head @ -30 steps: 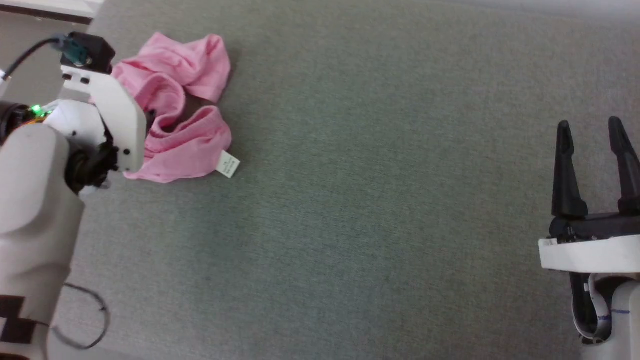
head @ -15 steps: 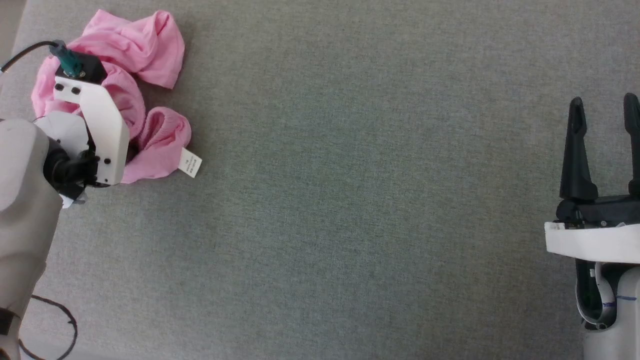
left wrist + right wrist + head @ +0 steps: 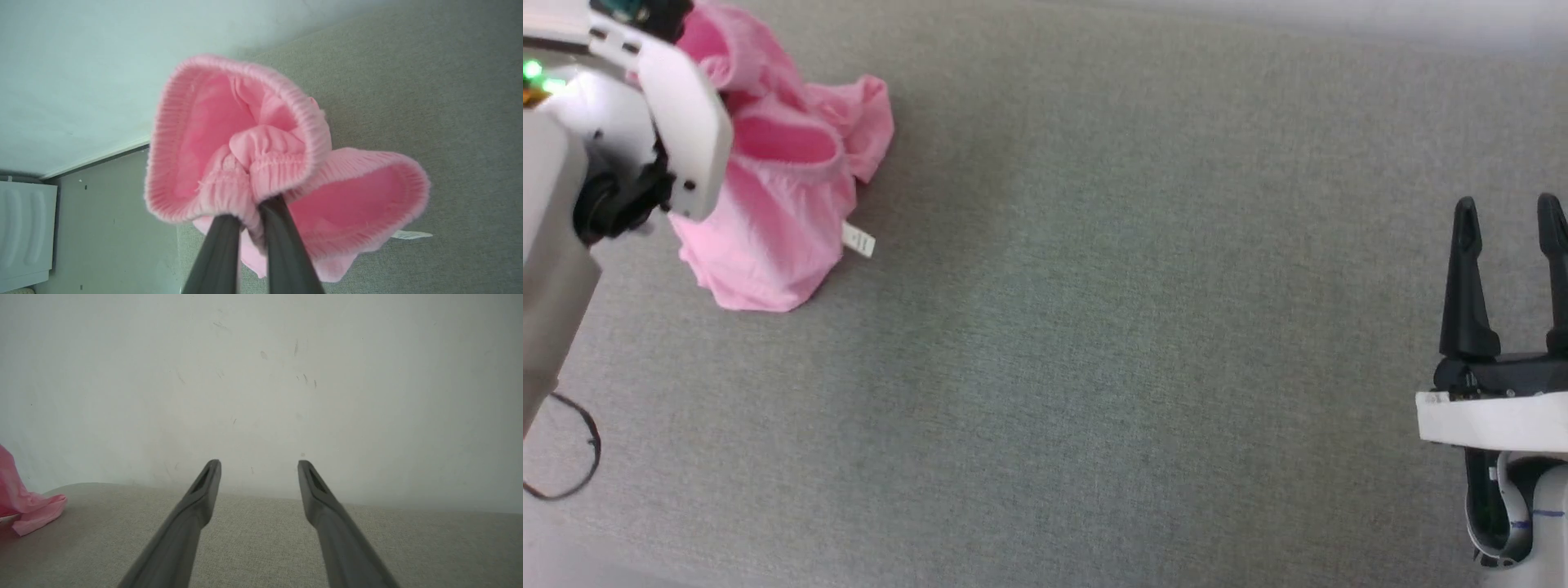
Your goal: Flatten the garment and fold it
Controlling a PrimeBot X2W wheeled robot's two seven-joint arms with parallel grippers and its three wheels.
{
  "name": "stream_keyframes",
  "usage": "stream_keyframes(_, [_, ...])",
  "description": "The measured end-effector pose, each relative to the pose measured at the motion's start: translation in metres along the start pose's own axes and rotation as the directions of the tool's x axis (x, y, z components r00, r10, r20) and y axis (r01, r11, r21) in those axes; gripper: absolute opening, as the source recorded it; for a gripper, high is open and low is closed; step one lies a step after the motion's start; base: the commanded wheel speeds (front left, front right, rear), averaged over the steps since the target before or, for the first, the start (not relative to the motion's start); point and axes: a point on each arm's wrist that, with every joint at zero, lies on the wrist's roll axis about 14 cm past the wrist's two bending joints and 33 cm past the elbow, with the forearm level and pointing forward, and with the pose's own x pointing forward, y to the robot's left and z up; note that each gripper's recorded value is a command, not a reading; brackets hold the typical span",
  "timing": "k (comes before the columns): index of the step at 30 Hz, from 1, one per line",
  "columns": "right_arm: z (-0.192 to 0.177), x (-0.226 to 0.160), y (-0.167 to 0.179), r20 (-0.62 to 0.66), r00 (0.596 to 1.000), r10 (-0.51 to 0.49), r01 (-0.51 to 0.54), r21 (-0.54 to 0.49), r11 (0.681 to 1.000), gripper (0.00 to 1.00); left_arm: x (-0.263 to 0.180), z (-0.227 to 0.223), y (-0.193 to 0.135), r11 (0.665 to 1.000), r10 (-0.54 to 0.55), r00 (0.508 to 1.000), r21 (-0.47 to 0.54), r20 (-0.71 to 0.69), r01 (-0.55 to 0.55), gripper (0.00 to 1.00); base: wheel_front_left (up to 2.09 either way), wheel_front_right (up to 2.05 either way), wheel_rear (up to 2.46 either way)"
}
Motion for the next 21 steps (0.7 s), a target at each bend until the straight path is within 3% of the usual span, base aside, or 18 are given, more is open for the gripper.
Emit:
stream_keyframes(7, [0.031,-0.011,0.002,0.053,0.999,-0.004,0.004,0.006,1.0,1.0,-0.051,0.082,-0.024,0.985,-0.058,0.96,0.171,0.273,0.011,0.0,0.0,0.0,0.0])
stream_keyframes(12, [0.048,-0.025,-0.012,0.077,0.996,-0.049,0.049,-0.002,0.999,1.0,-0.07,0.13,-0.08,0.95,-0.207,0.895,0.298,0.396,0.088,0.0,0.0,0.0,0.0])
stream_keyframes(16, [0.059,-0.04,-0.032,0.092,0.99,-0.104,0.106,-0.017,0.994,1.0,-0.083,0.163,-0.142,0.895,-0.361,0.815,0.414,0.453,0.166,0.0,0.0,0.0,0.0])
stream_keyframes(21, [0.072,-0.066,-0.065,0.105,0.973,-0.204,0.21,-0.044,0.977,1.0,-0.107,0.202,-0.231,0.795,-0.565,0.658,0.542,0.499,0.272,0.0,0.0,0.0,0.0])
